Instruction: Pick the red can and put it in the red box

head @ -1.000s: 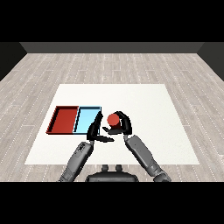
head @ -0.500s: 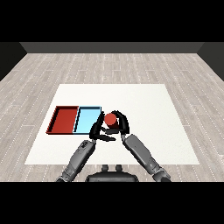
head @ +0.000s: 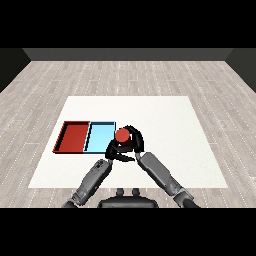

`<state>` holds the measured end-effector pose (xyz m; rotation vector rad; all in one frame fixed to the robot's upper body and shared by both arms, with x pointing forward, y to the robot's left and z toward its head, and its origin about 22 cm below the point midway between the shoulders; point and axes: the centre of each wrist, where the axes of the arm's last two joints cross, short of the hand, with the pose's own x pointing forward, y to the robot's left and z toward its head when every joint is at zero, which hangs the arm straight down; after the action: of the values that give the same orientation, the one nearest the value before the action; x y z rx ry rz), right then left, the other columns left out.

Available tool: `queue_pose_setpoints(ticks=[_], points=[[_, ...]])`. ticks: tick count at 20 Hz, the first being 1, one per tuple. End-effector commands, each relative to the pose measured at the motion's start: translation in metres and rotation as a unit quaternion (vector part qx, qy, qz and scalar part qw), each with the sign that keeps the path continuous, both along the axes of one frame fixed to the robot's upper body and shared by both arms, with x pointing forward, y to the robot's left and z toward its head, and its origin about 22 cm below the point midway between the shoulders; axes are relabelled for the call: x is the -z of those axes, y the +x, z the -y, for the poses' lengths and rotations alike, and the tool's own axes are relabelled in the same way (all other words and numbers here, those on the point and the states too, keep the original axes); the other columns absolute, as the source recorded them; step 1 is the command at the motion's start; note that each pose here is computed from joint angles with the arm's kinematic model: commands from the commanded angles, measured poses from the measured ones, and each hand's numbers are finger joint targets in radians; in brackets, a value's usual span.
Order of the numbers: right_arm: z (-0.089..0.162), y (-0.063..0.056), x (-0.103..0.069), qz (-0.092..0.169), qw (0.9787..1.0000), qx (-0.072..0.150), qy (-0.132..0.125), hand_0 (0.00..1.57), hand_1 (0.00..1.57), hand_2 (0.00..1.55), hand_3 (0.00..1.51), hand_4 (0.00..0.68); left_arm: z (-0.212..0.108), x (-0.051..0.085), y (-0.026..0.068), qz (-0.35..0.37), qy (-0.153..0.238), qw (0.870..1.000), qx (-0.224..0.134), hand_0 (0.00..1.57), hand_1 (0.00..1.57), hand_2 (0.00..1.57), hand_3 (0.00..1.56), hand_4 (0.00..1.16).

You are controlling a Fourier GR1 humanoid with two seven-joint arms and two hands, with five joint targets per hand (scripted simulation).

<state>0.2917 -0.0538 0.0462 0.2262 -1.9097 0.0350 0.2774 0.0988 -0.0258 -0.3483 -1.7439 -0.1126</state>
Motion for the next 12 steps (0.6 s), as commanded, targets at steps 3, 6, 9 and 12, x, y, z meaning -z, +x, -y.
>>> queue_pose_setpoints(ticks=[3,6,9,12], points=[[-0.006,0.004,0.001,0.009,0.9998,-0.016,0.001,1.49,1.49,1.45,1.38,0.617,0.004,-0.017,-0.0033,0.008,-0.01,1.0,0.007,0.0,0.0,0.0,0.0,0.0],[-0.016,-0.013,0.01,0.009,0.9998,-0.011,-0.013,1.48,1.48,1.46,1.37,0.632,0.018,-0.018,-0.003,0.006,-0.001,1.0,0.003,0.0,0.0,0.0,0.0,0.0],[-0.015,-0.008,-0.01,-0.006,0.9997,-0.023,0.005,1.49,1.49,1.46,1.37,0.646,0.006,0.001,0.0174,0.007,0.008,1.0,-0.002,0.0,0.0,0.0,0.0,0.22],[-0.019,-0.005,0.004,-0.003,0.9998,-0.021,-0.006,1.46,1.46,1.45,1.37,0.626,0.012,-0.017,0.0065,-0.003,0.039,0.996,-0.077,0.0,0.0,0.0,0.0,0.6]])
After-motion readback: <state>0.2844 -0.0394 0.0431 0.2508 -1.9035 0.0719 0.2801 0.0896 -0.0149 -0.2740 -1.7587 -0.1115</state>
